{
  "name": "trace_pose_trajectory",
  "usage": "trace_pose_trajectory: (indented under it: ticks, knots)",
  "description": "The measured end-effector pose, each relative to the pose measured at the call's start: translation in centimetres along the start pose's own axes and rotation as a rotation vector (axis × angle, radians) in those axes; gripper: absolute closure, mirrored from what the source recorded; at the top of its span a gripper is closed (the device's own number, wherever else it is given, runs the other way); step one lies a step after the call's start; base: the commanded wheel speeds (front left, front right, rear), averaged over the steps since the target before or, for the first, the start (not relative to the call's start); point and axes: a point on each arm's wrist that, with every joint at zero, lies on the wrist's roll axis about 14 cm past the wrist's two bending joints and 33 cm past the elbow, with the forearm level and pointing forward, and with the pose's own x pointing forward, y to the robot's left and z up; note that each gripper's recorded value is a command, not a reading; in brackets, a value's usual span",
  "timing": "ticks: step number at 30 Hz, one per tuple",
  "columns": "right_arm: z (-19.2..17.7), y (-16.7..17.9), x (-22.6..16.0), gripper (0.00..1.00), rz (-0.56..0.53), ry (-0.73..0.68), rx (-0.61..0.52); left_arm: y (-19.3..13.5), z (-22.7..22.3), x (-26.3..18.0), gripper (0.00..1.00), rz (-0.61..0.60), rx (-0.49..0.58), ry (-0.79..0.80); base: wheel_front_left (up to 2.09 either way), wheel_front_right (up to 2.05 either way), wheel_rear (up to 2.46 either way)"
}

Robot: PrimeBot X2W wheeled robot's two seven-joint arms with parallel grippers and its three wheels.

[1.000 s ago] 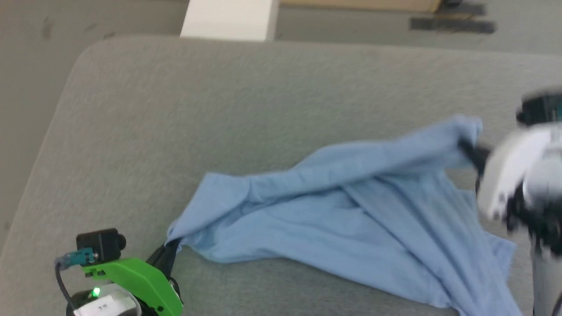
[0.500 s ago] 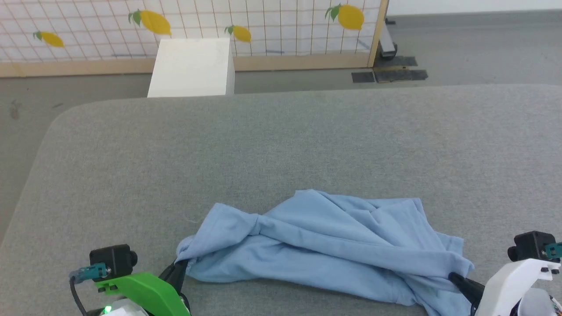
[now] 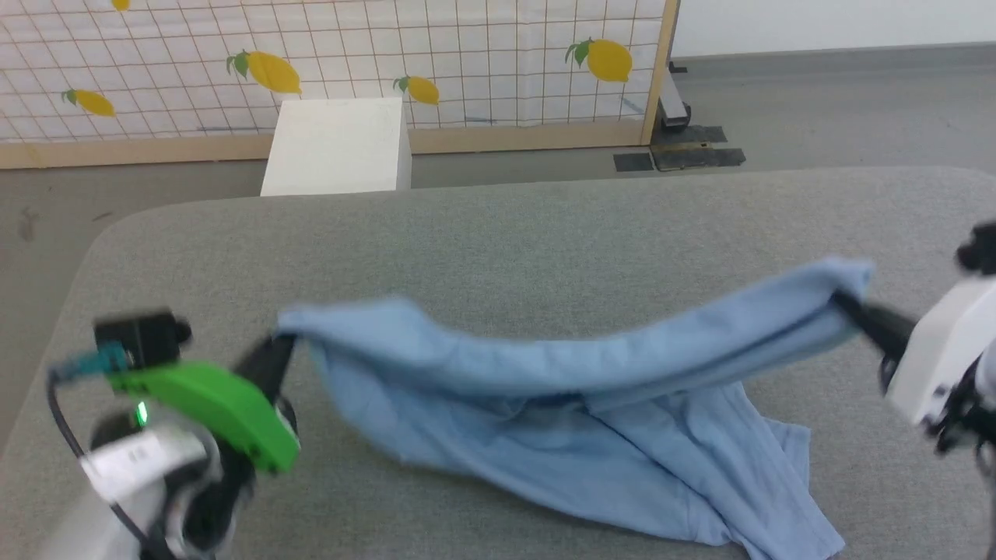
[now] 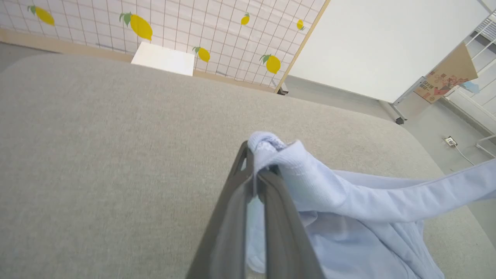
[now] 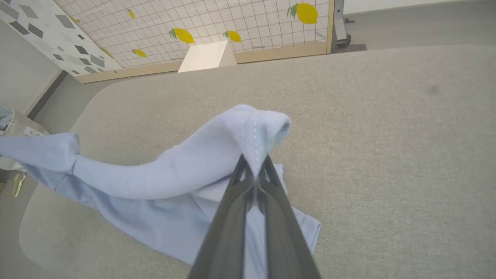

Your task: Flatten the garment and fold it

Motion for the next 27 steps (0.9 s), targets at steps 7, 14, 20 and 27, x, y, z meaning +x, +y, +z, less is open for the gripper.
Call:
trace_pose_trajectory:
  ticks: [7, 14, 20, 27]
  knots:
    - [7.6, 0.3, -1.7, 1.0, -0.005, -0.108, -0.109, -3.8, 12.3, 1.3, 1.0, -0.126, 0.177, -0.26, 0.0, 0.0, 0.0]
    - [13.1, 0.2, -3.6, 1.0, -0.019, -0.236, -0.138, -6.8, 21.5, 0.6, 1.0, -0.154, 0.322, -0.506, 0.0, 0.0, 0.0]
    - [13.9, 0.0, -3.1, 1.0, -0.024, -0.237, -0.14, -6.3, 22.6, 1.9, 1.0, -0.138, 0.336, -0.517, 0.0, 0.0, 0.0]
    - [15.7, 0.2, -0.3, 1.0, -0.047, -0.237, -0.146, -3.9, 23.8, 5.5, 1.0, -0.078, 0.376, -0.468, 0.0, 0.0, 0.0]
